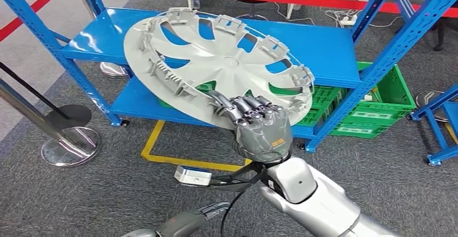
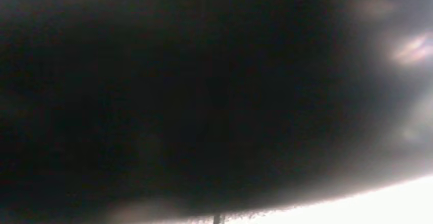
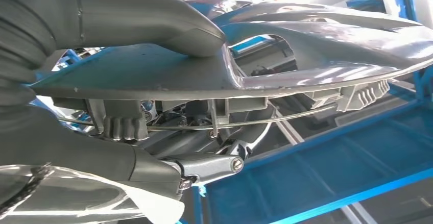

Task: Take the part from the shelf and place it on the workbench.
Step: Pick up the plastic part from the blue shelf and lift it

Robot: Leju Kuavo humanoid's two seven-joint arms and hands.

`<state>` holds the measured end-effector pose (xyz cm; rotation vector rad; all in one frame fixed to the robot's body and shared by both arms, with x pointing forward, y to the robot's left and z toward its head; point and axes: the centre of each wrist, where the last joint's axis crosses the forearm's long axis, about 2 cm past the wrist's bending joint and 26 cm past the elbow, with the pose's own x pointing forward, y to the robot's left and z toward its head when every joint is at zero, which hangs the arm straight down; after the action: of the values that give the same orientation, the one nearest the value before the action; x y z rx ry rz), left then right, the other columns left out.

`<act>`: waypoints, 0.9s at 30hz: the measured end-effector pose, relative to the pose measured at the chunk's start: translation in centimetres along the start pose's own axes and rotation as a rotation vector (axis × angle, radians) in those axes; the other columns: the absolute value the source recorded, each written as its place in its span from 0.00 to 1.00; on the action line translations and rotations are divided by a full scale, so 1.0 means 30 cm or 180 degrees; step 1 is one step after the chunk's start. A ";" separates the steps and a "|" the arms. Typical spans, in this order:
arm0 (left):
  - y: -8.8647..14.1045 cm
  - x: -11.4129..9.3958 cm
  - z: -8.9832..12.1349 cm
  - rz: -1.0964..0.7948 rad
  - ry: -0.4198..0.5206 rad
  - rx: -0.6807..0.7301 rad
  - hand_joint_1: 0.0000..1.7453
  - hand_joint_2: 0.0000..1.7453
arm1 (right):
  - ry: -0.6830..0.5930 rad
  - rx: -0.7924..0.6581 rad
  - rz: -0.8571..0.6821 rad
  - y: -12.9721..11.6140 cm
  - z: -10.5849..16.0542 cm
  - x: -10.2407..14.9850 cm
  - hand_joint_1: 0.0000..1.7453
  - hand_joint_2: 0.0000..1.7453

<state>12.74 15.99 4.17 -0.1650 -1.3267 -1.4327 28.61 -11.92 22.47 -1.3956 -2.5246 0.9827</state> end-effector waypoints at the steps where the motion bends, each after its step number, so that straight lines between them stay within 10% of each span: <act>1: -0.001 -0.001 0.001 -0.0001 0.0002 -0.0002 0.00 0.00 | -0.0003 0.0009 0.0003 0.001 0.002 -0.001 1.00 1.00; 27: -0.073 0.002 0.143 0.0590 0.0802 0.0648 0.00 0.00 | 0.0005 0.0110 0.0065 0.012 0.036 -0.021 1.00 1.00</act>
<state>8.75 18.66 4.41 0.0267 -1.2066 -1.1158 28.84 -12.82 21.56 -1.4149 -2.4847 1.0233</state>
